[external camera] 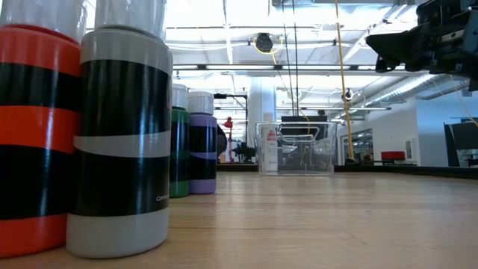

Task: Pick & Place Paint Supplies
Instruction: Put the light green paint bottle into the transparent bin

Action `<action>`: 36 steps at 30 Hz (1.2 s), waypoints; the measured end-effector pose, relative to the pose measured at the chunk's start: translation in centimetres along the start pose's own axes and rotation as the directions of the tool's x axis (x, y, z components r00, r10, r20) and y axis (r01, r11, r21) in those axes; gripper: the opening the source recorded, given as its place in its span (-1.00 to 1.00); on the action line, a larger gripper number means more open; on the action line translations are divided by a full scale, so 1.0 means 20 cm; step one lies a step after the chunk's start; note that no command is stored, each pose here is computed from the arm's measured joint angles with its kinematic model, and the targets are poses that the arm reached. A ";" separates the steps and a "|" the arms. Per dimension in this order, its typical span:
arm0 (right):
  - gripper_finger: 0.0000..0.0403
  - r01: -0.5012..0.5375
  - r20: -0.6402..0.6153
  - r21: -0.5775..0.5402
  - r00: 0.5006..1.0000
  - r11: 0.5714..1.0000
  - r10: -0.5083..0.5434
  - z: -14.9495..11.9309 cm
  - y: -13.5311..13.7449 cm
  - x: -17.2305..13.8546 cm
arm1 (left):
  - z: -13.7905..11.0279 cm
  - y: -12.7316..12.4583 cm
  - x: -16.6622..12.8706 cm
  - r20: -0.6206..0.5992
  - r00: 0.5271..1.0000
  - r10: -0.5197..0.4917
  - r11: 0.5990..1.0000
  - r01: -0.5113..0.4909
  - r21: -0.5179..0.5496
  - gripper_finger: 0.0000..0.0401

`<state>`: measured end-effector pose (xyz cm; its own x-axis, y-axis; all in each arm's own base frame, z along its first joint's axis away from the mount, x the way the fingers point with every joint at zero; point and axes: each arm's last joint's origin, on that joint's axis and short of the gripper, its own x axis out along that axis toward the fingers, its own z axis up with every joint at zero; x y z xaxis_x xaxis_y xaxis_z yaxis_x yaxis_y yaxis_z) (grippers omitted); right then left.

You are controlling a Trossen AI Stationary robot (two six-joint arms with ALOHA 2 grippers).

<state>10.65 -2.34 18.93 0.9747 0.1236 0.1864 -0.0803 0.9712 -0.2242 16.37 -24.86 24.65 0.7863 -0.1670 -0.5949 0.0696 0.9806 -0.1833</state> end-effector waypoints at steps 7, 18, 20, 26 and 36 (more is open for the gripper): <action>-0.98 0.000 0.000 0.008 1.000 1.000 0.000 0.00 0.00 0.00 | 0.02 0.03 0.05 0.000 0.999 0.042 0.999 -0.042 -0.015 0.48; -0.98 0.001 -0.001 0.006 1.000 1.000 -0.001 0.00 0.00 0.00 | 0.03 0.04 0.07 -0.030 0.999 0.024 0.999 -0.025 -0.028 0.48; -0.98 0.001 -0.001 0.006 1.000 1.000 -0.001 0.00 0.00 0.00 | 0.03 0.05 0.07 -0.029 0.999 0.026 0.999 -0.027 -0.028 0.48; -0.98 0.001 0.000 0.004 1.000 1.000 -0.001 0.00 0.00 0.00 | 0.03 0.05 0.07 -0.024 0.999 0.031 0.999 -0.032 -0.028 0.48; -0.98 0.002 -0.001 0.003 1.000 1.000 -0.002 0.00 0.00 0.00 | 0.02 0.05 0.16 -0.054 0.998 0.034 0.999 -0.035 -0.006 0.48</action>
<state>10.66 -2.35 18.92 0.9750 0.1217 0.1861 -0.0792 0.9722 -0.2206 19.12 -24.44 22.83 0.7539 -0.1384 -0.6423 0.0383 0.9851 -0.1674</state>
